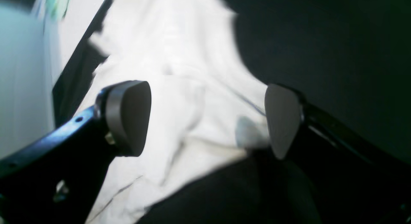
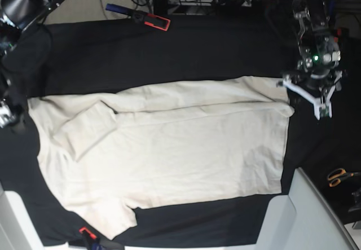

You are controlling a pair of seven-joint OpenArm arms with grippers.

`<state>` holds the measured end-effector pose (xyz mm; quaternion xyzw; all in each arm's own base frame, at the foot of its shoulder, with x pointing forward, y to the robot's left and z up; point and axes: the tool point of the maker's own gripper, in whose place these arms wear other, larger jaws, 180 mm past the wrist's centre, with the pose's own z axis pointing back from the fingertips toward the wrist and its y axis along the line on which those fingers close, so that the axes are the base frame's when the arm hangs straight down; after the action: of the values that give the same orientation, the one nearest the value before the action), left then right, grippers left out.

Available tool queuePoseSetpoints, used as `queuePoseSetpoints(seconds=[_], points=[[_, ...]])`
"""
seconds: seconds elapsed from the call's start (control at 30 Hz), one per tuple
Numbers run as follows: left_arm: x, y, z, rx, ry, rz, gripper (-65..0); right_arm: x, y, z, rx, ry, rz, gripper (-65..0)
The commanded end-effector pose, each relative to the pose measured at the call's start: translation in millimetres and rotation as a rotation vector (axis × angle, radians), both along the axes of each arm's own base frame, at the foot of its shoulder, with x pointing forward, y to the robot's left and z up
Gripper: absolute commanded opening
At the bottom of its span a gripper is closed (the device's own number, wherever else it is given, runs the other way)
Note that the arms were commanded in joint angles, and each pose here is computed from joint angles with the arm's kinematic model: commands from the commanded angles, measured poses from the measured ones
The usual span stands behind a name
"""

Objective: Fold the T-shirt properly
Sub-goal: 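Open both grippers and raise them off the fold, then grasp the folded hem corner with the left gripper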

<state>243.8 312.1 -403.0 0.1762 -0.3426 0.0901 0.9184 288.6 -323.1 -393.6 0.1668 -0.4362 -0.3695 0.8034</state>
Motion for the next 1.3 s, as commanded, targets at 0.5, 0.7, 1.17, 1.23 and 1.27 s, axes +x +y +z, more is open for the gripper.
queuePoseSetpoints(seconds=[0.5,0.7,1.17,1.23,1.27], points=[[-44.9,-5.4,-2.6,-0.377,-0.121,0.156,-23.0,-39.6,20.4,-83.9,0.332,0.095,-0.107,-14.1],[-53.6,-4.4,-6.0,-0.374,-0.102,0.162,-23.0,-23.3,27.0,-82.9,0.344,0.057,-0.046,-14.3],[-60.3,-3.2,-8.8,-0.371,-0.089,0.168,-23.0,8.1,16.4,-77.4,0.406,0.026,-0.037,-18.0],[-60.3,-3.2,-8.8,-0.371,-0.089,0.168,-23.0,10.2,12.9,-76.1,0.395,0.014,-0.051,-26.1],[-60.3,-3.2,-8.8,-0.371,-0.089,0.168,-23.0,10.6,11.5,-75.9,0.39,0.01,-0.057,-30.5]])
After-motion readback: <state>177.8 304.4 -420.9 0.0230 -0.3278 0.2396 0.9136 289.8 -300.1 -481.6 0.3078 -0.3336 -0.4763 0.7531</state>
